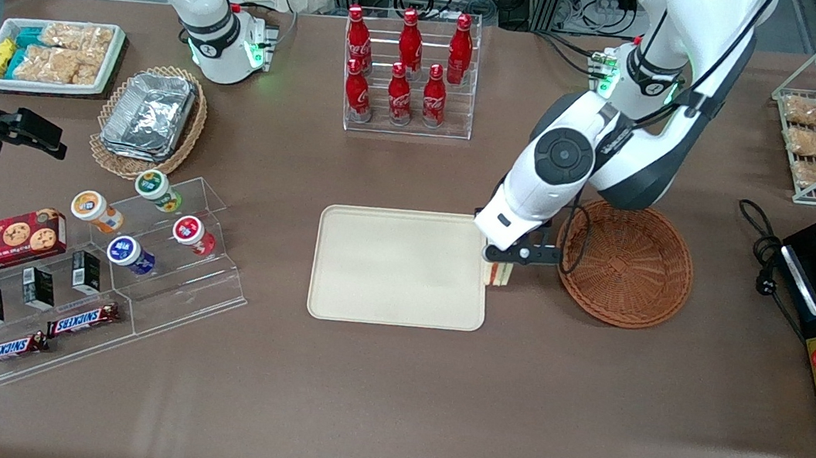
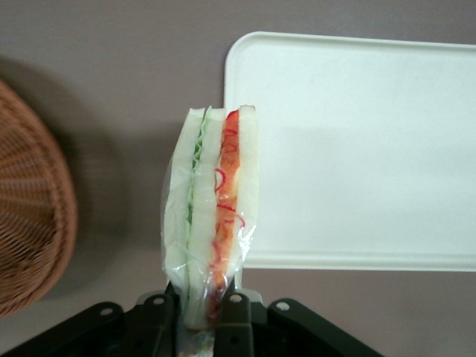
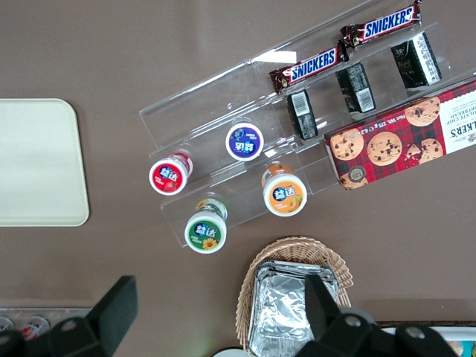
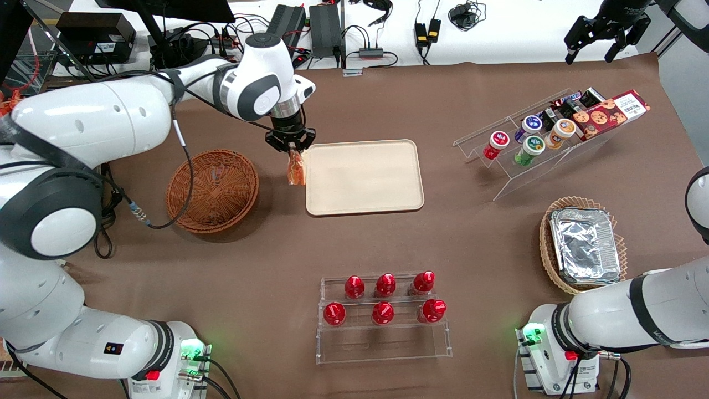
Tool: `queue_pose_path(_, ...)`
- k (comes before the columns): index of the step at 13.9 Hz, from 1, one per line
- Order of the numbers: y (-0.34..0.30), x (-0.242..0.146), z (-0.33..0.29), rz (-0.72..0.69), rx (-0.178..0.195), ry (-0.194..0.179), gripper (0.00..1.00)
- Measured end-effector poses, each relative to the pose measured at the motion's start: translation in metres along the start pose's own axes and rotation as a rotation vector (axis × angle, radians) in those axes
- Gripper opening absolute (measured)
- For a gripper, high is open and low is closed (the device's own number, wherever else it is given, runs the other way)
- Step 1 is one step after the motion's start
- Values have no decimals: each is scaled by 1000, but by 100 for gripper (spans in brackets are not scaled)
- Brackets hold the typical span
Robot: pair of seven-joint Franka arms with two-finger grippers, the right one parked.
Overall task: Place sandwich from basket to tray
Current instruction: 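Carry the sandwich with the left gripper over the beige tray, then lower the sandwich onto the tray and open the left gripper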
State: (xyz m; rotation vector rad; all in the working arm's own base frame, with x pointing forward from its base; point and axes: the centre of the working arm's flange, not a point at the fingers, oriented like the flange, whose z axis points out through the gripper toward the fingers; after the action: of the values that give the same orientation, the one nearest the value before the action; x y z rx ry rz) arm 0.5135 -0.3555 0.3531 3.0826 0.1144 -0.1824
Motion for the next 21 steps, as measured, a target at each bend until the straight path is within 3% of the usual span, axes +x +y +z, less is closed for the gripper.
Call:
queue_pose_path(5, 28, 26, 54, 17, 50, 13, 20)
queue_pose_path(10, 42, 46, 87, 4, 9, 11, 20)
queue_pose_path(13, 48, 53, 93, -10, 23, 36, 20)
queue_pose_path(16, 50, 54, 103, 3, 56, 57, 44)
queue_pose_path(21, 52, 59, 87, -77, 44, 80, 94)
